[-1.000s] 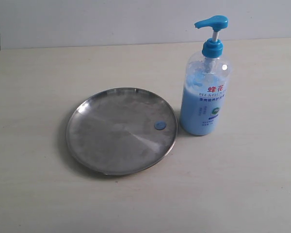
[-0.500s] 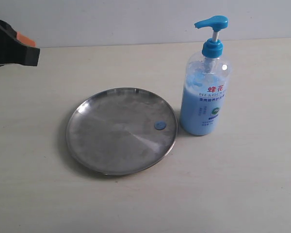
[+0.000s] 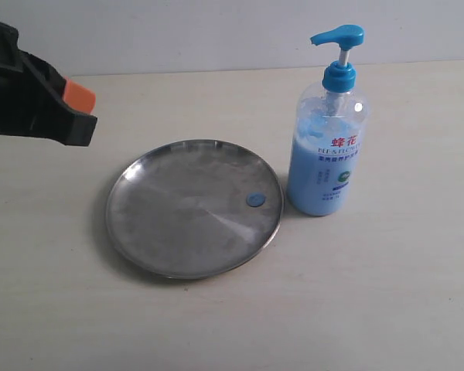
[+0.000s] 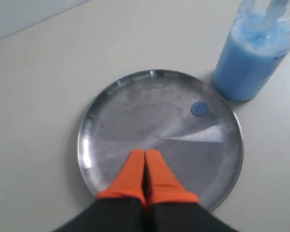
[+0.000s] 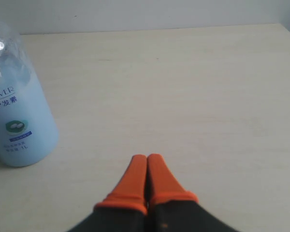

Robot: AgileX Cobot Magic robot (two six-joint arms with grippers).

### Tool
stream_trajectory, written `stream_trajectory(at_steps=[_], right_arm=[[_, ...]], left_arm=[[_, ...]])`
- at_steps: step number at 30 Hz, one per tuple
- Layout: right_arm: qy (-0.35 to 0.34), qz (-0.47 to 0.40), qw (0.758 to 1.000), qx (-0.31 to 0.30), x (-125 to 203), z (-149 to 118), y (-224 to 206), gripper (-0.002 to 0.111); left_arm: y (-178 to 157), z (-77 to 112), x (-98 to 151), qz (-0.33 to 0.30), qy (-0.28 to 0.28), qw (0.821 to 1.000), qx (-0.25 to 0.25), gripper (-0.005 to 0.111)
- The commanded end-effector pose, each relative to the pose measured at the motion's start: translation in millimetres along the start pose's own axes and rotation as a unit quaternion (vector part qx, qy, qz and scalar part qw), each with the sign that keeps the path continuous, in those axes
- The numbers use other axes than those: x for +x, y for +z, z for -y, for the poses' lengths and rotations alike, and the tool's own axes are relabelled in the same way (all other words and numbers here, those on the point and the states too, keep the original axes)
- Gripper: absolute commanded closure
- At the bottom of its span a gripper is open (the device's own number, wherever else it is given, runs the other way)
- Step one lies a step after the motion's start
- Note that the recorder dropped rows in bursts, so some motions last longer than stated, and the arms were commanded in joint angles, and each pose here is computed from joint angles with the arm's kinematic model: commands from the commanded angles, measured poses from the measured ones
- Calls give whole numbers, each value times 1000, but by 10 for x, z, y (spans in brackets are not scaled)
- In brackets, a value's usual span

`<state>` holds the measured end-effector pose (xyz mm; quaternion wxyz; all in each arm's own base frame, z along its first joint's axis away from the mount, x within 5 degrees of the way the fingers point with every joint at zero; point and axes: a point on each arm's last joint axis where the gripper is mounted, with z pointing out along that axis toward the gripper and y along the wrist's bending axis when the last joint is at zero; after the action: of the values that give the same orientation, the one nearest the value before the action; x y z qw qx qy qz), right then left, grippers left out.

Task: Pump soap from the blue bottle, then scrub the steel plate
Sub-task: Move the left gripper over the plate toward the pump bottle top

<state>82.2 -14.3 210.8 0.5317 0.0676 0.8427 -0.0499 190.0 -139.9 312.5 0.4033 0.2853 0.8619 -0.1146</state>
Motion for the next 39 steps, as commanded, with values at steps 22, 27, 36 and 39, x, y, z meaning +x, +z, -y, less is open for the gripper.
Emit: stream_trajectory(at_steps=[22, 27, 36, 39], right_arm=[[0, 9, 1000, 1, -30, 2, -6, 108], [0, 9, 1000, 1, -30, 2, -6, 108], [0, 9, 1000, 1, -30, 2, -6, 108], [0, 9, 1000, 1, -30, 2, -6, 108]], left_arm=[[452, 486, -196, -77, -1, 980, 185, 107], [529, 536, -188, -79, -8, 975, 209, 107], [684, 623, -194, -67, -20, 966, 250, 107], [746, 624, -236, -62, -14, 967, 248, 107]])
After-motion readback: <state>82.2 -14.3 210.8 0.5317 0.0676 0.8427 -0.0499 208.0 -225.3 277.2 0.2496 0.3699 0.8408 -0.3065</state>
